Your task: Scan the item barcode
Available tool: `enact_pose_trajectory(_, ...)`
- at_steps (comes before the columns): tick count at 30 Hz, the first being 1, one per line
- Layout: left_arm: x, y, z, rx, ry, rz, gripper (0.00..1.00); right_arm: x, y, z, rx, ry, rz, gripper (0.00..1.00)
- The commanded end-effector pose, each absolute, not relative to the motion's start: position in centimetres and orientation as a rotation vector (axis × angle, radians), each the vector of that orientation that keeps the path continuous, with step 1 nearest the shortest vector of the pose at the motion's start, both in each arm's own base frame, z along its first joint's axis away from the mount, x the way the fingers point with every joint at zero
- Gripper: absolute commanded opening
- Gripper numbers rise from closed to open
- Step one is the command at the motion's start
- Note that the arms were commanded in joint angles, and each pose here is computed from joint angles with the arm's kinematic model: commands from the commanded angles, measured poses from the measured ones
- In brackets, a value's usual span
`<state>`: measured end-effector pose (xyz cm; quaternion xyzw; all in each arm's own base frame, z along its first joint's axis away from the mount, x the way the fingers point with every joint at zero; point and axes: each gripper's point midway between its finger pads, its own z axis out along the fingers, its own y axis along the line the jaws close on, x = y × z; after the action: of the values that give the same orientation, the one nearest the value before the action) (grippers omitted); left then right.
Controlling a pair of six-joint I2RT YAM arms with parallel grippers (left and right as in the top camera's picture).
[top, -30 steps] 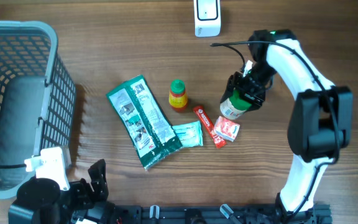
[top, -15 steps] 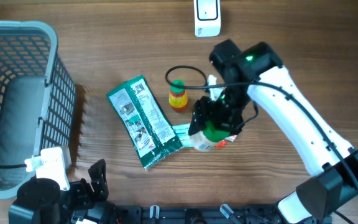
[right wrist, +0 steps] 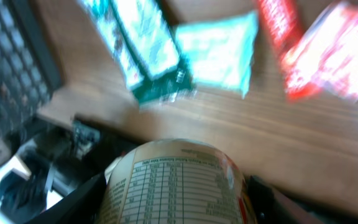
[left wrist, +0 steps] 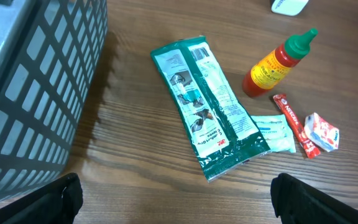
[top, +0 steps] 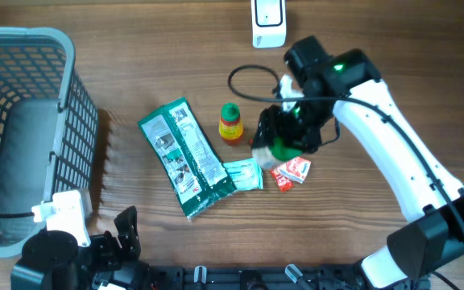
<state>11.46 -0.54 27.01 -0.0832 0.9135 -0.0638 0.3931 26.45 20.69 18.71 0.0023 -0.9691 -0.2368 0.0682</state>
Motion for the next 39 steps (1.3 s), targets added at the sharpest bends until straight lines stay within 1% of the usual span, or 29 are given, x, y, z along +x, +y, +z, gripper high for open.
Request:
enact_pose_trajectory(1, 11.5, -0.6, 27.0, -0.223, 2.321, -0.172, 1.0, 31.5, 16.6, 18.5, -0.079, -3.17, -0.573, 0.49)
enact_pose_trajectory(2, 11.5, -0.6, 27.0, -0.223, 2.321, -0.172, 1.0, 33.7, 15.7, 18.6, -0.099, -3.267, -0.532, 0.38)
enact_pose_trajectory(3, 11.5, -0.6, 27.0, -0.223, 2.321, -0.172, 1.0, 36.1, 14.7, 18.9, -0.118, -3.39, -0.457, 0.33)
enact_pose_trajectory(4, 11.5, -0.6, 27.0, -0.223, 2.321, -0.172, 1.0, 37.7, 14.1, 19.3, -0.135, -3.474, -0.4, 0.4)
enact_pose_trajectory(5, 11.5, -0.6, 27.0, -0.223, 2.321, -0.172, 1.0, 39.0, 13.7, 19.8, -0.148, -3.539, -0.361, 0.44)
enact_pose_trajectory(7, 11.5, -0.6, 27.0, -0.223, 2.321, -0.172, 1.0, 41.5, 14.0, 21.1, -0.109, -3.66, -0.39, 0.44)
enact_pose_trajectory(8, 11.5, -0.6, 27.0, -0.223, 2.321, -0.172, 1.0, 42.5, 14.3, 21.7, -0.067, -3.704, -0.412, 0.43)
enact_pose_trajectory(9, 11.5, -0.6, 27.0, -0.223, 2.321, -0.172, 1.0, 43.6, 14.4, 22.2, -0.07, -3.75, -0.426, 0.37)
enact_pose_trajectory(11, 11.5, -0.6, 27.0, -0.223, 2.321, -0.172, 1.0, 45.6, 14.7, 23.0, -0.047, -3.836, -0.439, 0.33)
enact_pose_trajectory(12, 11.5, -0.6, 27.0, -0.223, 2.321, -0.172, 1.0, 46.6, 15.0, 22.8, -0.005, -3.861, -0.439, 0.34)
enact_pose_trajectory(14, 11.5, -0.6, 27.0, -0.223, 2.321, -0.172, 1.0, 48.8, 15.7, 21.5, 0.159, -3.904, -0.399, 0.39)
enact_pose_trajectory(16, 11.5, -0.6, 27.0, -0.223, 2.321, -0.172, 1.0, 50.9, 16.4, 20.1, 0.336, -3.939, -0.346, 0.39)
enact_pose_trajectory(19, 11.5, -0.6, 27.0, -0.223, 2.321, -0.172, 1.0, 54.7, 17.7, 18.0, 0.453, -4.025, -0.355, 0.38)
enact_pose_trajectory(22, 11.5, -0.6, 27.0, -0.223, 2.321, -0.172, 1.0, 58.6, 19.0, 16.6, 0.659, -4.147, -0.326, 0.39)
enact_pose_trajectory(23, 11.5, -0.6, 27.0, -0.223, 2.321, -0.172, 1.0, 60.0, 19.3, 15.9, 0.696, -4.198, -0.318, 0.41)
enact_pose_trajectory(25, 11.5, -0.6, 27.0, -0.223, 2.321, -0.172, 1.0, 62.3, 18.6, 15.4, 0.63, -4.332, -0.217, 0.45)
enact_pose_trajectory(26, 11.5, -0.6, 27.0, -0.223, 2.321, -0.172, 1.0, 63.4, 18.7, 15.5, 0.713, -4.401, -0.188, 0.46)
enact_pose_trajectory(28, 11.5, -0.6, 27.0, -0.223, 2.321, -0.172, 1.0, 64.1, 19.0, 15.5, 0.808, -4.447, -0.174, 0.48)
enact_pose_trajectory(29, 11.5, -0.6, 27.0, -0.223, 2.321, -0.172, 1.0, 64.4, 19.1, 15.4, 0.843, -4.462, -0.151, 0.47)
enact_pose_trajectory(32, 11.5, -0.6, 27.0, -0.223, 2.321, -0.172, 1.0, 64.8, 19.1, 16.0, 0.846, -4.512, -0.165, 0.44)
enact_pose_trajectory(35, 11.5, -0.6, 27.0, -0.223, 2.321, -0.172, 1.0, 65.1, 19.2, 17.6, 0.845, -4.554, -0.179, 0.43)
enact_pose_trajectory(37, 11.5, -0.6, 27.0, -0.223, 2.321, -0.172, 1.0, 65.0, 18.9, 18.3, 0.811, -4.555, -0.161, 0.44)
enact_pose_trajectory(39, 11.5, -0.6, 27.0, -0.223, 2.321, -0.172, 1.0, 64.7, 17.4, 20.4, 0.683, -4.565, -0.031, 0.46)
